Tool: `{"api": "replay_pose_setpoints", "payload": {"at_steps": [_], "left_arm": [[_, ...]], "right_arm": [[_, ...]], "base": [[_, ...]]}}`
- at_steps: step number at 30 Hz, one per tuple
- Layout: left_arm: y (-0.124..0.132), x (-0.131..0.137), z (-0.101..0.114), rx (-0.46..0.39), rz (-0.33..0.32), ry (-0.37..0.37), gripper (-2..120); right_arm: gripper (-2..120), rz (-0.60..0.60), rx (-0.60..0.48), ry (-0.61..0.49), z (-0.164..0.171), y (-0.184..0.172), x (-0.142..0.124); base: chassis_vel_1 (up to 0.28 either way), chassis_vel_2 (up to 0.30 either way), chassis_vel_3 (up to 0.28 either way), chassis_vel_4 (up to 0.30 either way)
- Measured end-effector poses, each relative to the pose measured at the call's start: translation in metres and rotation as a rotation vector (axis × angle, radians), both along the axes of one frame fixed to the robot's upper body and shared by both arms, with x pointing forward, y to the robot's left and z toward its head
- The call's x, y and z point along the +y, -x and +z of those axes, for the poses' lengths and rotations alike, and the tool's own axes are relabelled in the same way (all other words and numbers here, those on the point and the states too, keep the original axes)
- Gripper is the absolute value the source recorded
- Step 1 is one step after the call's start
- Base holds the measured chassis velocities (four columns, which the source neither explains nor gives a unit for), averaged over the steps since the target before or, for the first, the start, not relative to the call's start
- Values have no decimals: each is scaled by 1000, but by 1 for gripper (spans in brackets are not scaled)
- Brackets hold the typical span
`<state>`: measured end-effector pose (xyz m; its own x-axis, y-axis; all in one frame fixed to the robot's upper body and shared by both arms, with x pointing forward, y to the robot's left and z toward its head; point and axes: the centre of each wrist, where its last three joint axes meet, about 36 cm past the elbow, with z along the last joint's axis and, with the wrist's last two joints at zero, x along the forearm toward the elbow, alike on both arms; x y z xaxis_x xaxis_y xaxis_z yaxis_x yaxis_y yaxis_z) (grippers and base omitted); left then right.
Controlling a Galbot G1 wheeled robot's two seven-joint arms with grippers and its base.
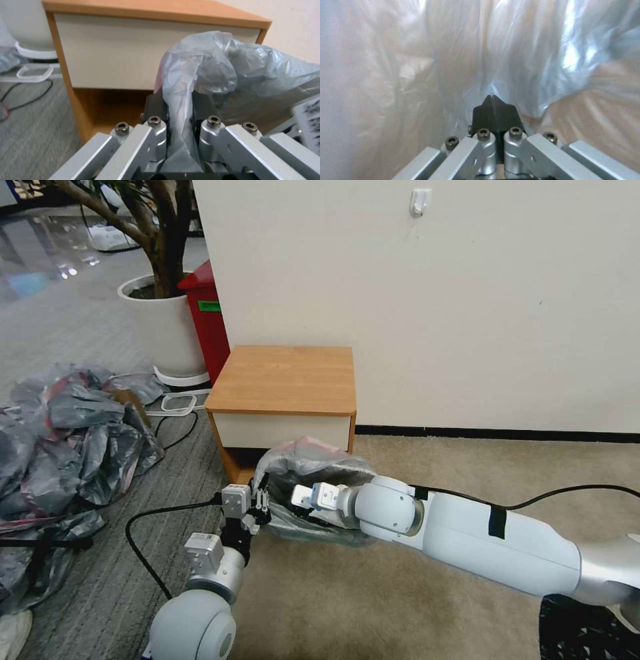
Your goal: Pick up the garbage bag from the table and place it over the trash can.
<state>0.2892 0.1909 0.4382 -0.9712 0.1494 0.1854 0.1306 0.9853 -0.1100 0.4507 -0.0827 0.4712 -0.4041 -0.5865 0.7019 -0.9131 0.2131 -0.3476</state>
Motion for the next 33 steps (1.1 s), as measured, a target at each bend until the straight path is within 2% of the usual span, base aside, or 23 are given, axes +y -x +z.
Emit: {"api": "replay_pose_setpoints", "payload": {"at_steps": [11, 15, 17, 19, 21, 22, 24, 25, 27, 29, 30, 33], "left_arm": [[-8, 3, -12, 106, 65, 114, 9], [-14, 9, -9, 162, 109, 208, 9], [-14, 9, -9, 162, 109, 208, 9], [-16, 11, -12, 195, 127, 252, 9], [-16, 11, -13, 197, 128, 254, 9], [-16, 11, -15, 209, 130, 260, 9], [-14, 11, -19, 227, 131, 264, 9], [-14, 11, -19, 227, 131, 264, 9], [-12, 11, -20, 238, 129, 263, 9], [-9, 11, -23, 256, 122, 256, 9], [-9, 11, -23, 256, 122, 256, 9], [-4, 10, -25, 272, 112, 250, 9]], "right_arm": [[0, -28, 21, -85, 21, 3, -12], [0, -58, 79, -166, 35, 20, -36], [0, -59, 80, -169, 35, 20, -37], [0, -110, 112, -274, 47, 36, -61], [0, -120, 115, -288, 47, 38, -64], [0, -156, 110, -341, 46, 46, -75], [0, -237, 51, -489, 40, 58, -95], [0, -237, 51, -489, 40, 58, -95], [0, -288, 20, -563, 34, 66, -103], [0, -404, -54, -699, 22, 81, -113], [0, -404, -54, -699, 22, 81, -113], [0, -528, -151, -810, 12, 97, -119]], "base": [[0, 0, 0, 0], [0, 0, 0, 0], [0, 0, 0, 0], [0, 0, 0, 0], [0, 0, 0, 0], [0, 0, 0, 0], [0, 0, 0, 0], [0, 0, 0, 0], [0, 0, 0, 0], [0, 0, 0, 0], [0, 0, 0, 0], [0, 0, 0, 0]]}}
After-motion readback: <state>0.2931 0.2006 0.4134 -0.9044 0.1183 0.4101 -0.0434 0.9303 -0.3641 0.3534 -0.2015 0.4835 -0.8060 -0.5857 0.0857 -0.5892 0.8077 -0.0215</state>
